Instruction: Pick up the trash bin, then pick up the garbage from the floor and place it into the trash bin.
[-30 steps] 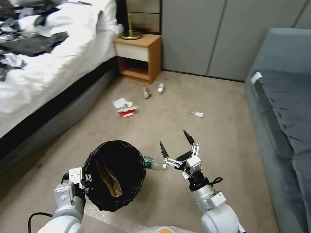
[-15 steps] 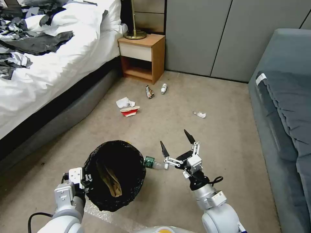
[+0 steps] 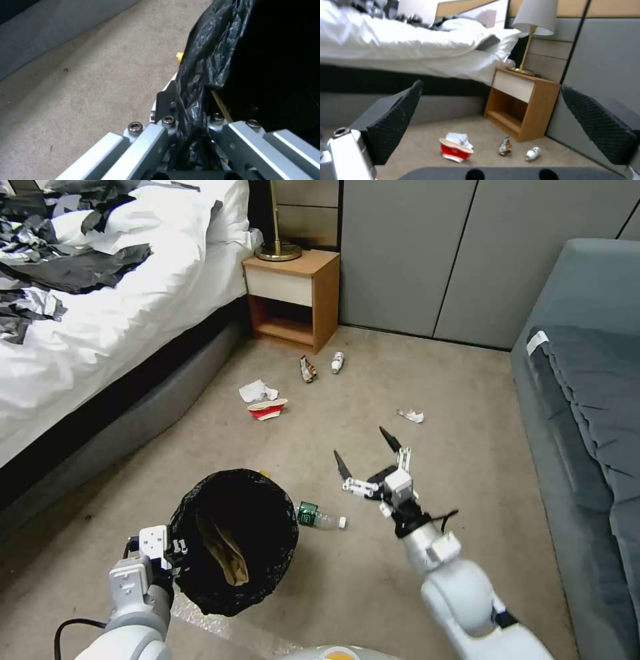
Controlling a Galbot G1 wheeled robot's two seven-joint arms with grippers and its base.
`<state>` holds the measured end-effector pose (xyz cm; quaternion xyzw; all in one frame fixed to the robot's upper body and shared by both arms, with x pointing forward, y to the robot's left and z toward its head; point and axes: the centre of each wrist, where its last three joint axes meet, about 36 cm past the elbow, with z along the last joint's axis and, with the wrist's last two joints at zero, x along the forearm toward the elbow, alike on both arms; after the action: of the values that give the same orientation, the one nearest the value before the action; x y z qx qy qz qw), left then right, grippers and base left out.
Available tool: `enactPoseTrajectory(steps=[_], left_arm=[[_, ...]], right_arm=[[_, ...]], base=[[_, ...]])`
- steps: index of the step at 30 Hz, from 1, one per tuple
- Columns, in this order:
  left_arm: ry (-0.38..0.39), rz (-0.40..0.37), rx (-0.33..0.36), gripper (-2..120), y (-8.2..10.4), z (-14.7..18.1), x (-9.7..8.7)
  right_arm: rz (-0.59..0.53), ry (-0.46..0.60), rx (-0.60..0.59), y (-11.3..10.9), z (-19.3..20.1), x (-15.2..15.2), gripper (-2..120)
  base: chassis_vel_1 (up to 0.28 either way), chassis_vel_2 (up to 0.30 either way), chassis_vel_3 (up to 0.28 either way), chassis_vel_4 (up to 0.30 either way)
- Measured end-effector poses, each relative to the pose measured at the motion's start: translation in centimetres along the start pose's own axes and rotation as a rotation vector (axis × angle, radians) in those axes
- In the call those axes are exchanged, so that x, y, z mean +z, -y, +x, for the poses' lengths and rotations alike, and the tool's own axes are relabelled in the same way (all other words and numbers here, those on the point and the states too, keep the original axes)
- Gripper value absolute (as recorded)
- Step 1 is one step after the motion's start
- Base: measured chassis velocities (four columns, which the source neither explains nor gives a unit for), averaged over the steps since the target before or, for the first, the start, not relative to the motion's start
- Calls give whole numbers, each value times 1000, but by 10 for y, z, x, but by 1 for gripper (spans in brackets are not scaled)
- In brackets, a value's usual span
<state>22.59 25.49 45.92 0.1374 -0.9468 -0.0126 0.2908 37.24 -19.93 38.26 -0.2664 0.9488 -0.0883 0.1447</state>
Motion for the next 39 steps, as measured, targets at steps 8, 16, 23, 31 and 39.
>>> enactPoseTrajectory(steps=[8, 16, 23, 31, 39], left_arm=[[-2, 1, -5, 1, 0, -1, 1], [-2, 0, -7, 1, 2, -3, 2], [-6, -1, -9, 1, 2, -3, 2], [-8, -4, -12, 1, 2, -2, 3], [-10, -6, -15, 1, 2, -3, 4]], right_arm=[[82, -80, -128, 37, -31, 17, 100], [120, -206, -269, 51, -44, 65, 100], [120, -251, -332, 47, -50, 93, 100], [116, -278, -417, 31, -60, 122, 100], [85, -300, -527, -7, -68, 158, 100]], base=[[0, 0, 0, 0], [0, 0, 0, 0], [0, 0, 0, 0], [0, 0, 0, 0], [0, 0, 0, 0]])
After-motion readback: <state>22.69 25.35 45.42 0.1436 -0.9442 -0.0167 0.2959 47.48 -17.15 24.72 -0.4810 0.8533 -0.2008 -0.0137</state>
